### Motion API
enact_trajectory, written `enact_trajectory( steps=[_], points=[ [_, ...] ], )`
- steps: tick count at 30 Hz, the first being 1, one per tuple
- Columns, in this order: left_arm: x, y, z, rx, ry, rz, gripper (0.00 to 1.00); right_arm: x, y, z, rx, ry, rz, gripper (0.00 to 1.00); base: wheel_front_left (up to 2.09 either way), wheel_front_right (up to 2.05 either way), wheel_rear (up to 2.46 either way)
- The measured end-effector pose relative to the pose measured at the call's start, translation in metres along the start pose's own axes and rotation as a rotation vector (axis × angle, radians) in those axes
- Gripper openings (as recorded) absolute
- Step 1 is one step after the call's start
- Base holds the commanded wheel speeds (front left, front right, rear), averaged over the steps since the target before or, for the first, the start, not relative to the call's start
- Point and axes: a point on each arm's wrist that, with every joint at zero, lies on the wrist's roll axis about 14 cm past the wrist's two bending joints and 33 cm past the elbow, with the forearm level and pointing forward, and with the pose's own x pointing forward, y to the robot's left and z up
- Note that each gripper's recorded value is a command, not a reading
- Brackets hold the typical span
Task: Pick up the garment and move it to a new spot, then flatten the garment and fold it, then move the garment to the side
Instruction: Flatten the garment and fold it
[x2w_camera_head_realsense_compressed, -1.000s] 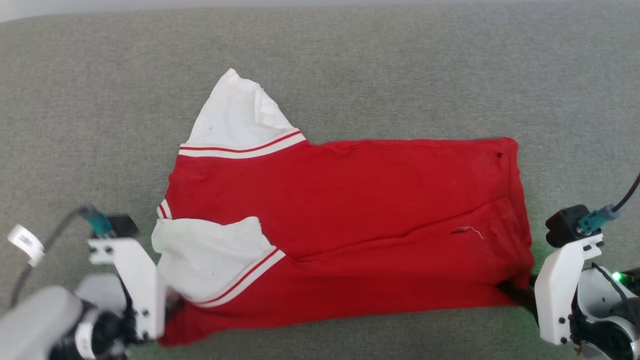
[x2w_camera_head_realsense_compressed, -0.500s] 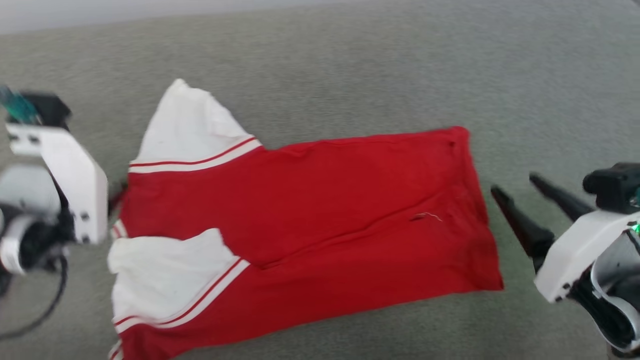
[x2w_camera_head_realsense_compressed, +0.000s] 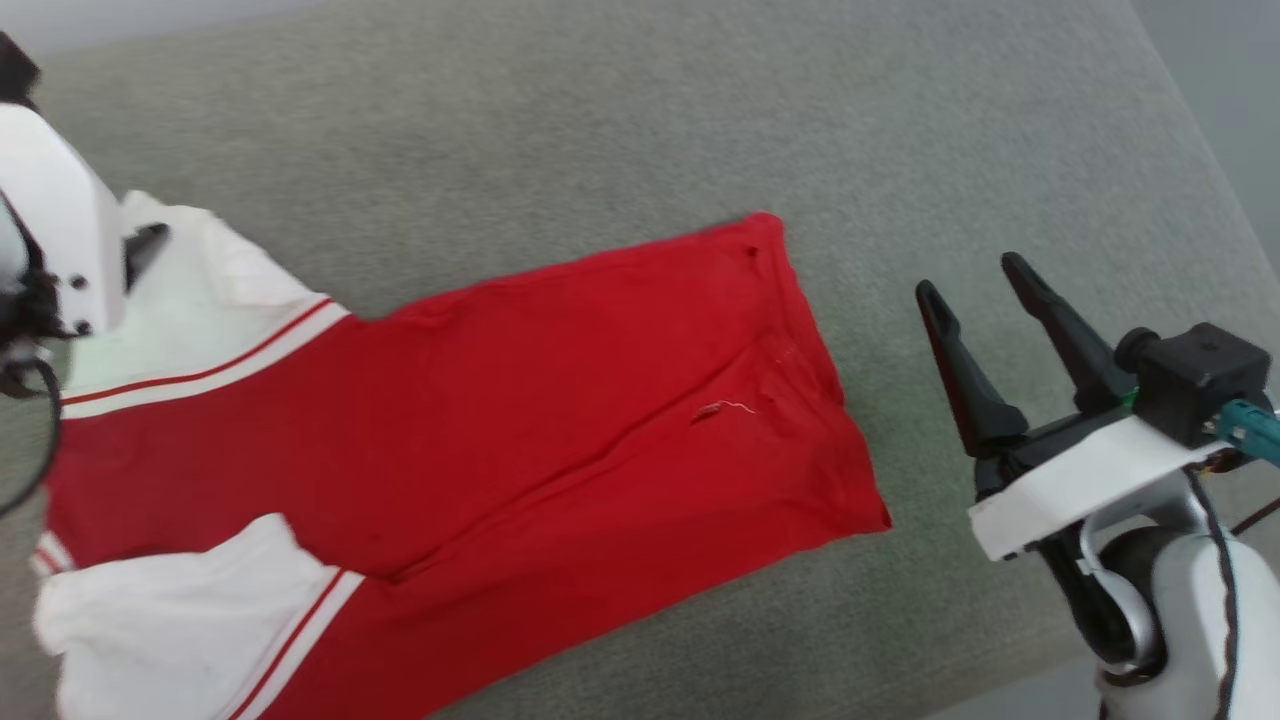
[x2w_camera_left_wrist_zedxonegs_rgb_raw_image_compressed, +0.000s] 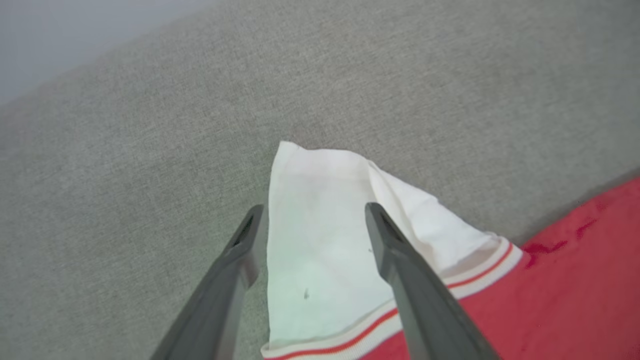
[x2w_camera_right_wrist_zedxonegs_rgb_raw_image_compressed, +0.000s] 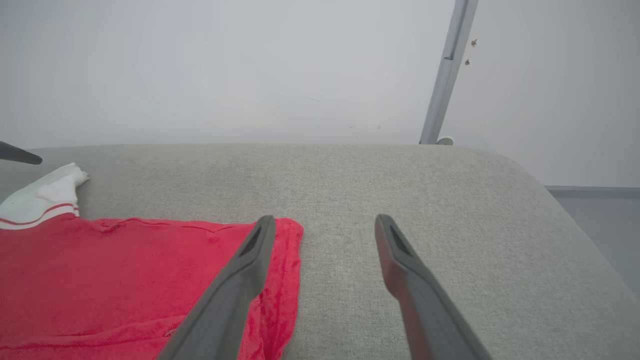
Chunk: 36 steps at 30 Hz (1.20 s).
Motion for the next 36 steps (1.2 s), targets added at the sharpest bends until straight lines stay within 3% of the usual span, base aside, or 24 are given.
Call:
enact_trajectory(
  steps=[13,15,22,36],
  points=[
    [0.066,0.025,-0.021,-0.043,0.202,0.078,1.0,0.016,0.002,-0.045,0.063,0.15,0.013,1.0,0.0,0.0,0.0],
    [0.068,0.024,-0.025,-0.074,0.252,0.072,0.0,0.022,0.007,-0.05,0.073,0.187,0.034,1.0,0.0,0.0,0.0],
    [0.07,0.013,-0.025,-0.093,0.266,0.036,0.0,0.054,0.018,-0.069,0.066,0.347,0.107,1.0,0.0,0.0,0.0],
    [0.061,0.016,-0.025,-0.094,0.214,0.014,0.0,0.106,0.042,-0.113,-0.065,0.786,0.218,1.0,0.0,0.0,0.0]
  ],
)
